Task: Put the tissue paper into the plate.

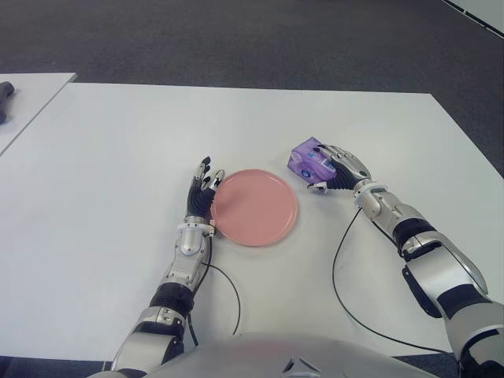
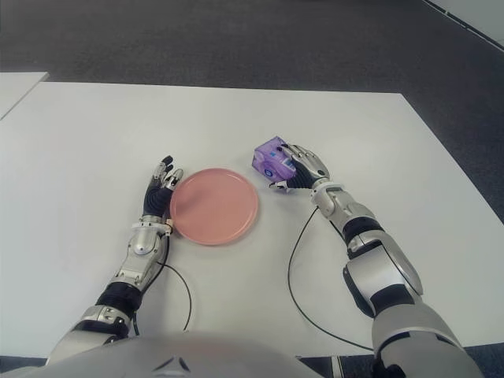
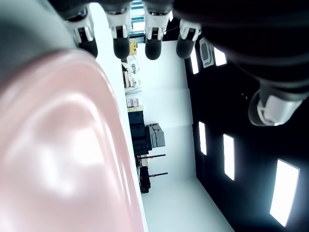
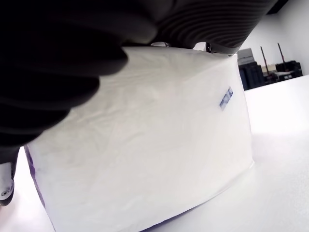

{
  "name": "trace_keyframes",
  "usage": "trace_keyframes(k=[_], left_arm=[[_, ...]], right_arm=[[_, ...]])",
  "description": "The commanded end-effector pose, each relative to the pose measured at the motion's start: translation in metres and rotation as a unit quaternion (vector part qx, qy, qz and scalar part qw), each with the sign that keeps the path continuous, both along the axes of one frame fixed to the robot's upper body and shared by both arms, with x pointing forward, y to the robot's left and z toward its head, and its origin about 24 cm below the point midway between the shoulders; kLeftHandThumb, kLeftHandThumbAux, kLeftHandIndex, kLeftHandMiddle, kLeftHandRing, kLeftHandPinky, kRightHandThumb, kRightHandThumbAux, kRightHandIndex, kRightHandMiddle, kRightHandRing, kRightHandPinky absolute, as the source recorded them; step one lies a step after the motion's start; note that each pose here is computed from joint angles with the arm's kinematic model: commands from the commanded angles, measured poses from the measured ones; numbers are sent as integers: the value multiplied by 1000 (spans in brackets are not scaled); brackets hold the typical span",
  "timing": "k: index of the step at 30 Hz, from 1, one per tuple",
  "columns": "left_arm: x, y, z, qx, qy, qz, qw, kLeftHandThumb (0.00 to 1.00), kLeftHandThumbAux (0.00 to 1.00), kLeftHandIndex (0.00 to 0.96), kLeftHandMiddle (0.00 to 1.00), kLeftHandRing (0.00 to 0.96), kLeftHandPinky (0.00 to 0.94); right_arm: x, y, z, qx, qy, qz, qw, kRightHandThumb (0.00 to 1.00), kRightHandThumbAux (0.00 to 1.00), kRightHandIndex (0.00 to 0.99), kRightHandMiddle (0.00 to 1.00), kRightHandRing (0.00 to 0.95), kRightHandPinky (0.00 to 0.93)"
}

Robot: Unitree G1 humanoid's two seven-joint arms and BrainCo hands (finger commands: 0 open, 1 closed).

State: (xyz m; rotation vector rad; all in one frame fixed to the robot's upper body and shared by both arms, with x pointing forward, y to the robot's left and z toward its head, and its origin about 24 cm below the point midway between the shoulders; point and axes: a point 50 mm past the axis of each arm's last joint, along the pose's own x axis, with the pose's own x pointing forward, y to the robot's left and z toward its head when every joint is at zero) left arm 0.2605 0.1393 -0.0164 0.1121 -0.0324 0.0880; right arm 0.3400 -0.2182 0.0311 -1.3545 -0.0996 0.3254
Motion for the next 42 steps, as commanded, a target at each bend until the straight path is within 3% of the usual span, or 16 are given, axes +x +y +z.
trace_keyframes(k=[1, 31, 32, 34, 35, 36, 42], left_arm=[[-1, 1, -4, 6, 8, -3, 1000, 0, 391, 0, 0, 0, 0], [-2, 4, -6, 9, 8, -3, 1000, 0, 388, 0, 0, 0, 0], [-2, 4, -6, 9, 8, -4, 1000, 0, 388, 0, 0, 0, 0], [-2, 4, -6, 6, 10, -6, 1000, 0, 389, 0, 0, 0, 0], [-2, 4, -6, 5, 12, -7, 1000, 0, 390, 0, 0, 0, 0], [-2, 4, -7, 3, 13, -8, 1000, 0, 391, 0, 0, 0, 0], [-2, 3, -6, 5, 10, -9, 1000, 0, 395, 0, 0, 0, 0]], right_arm=[[-16, -4, -27, -30, 68, 1, 997, 56, 482, 0, 0, 0, 0], [-17, -1, -29, -28, 67, 5, 997, 56, 482, 0, 0, 0, 0], [-14, -8, -12, -18, 24, 11, 1000, 56, 482, 0, 0, 0, 0], [-9, -30, 63, 16, -143, 27, 989, 76, 492, 0, 0, 0, 0], [-14, -26, 93, 27, -201, 43, 978, 90, 501, 0, 0, 0, 0], [-19, -21, 109, 33, -227, 51, 972, 97, 507, 0, 0, 0, 0], [-28, -11, 126, 69, -260, 41, 962, 156, 551, 0, 0, 0, 0]])
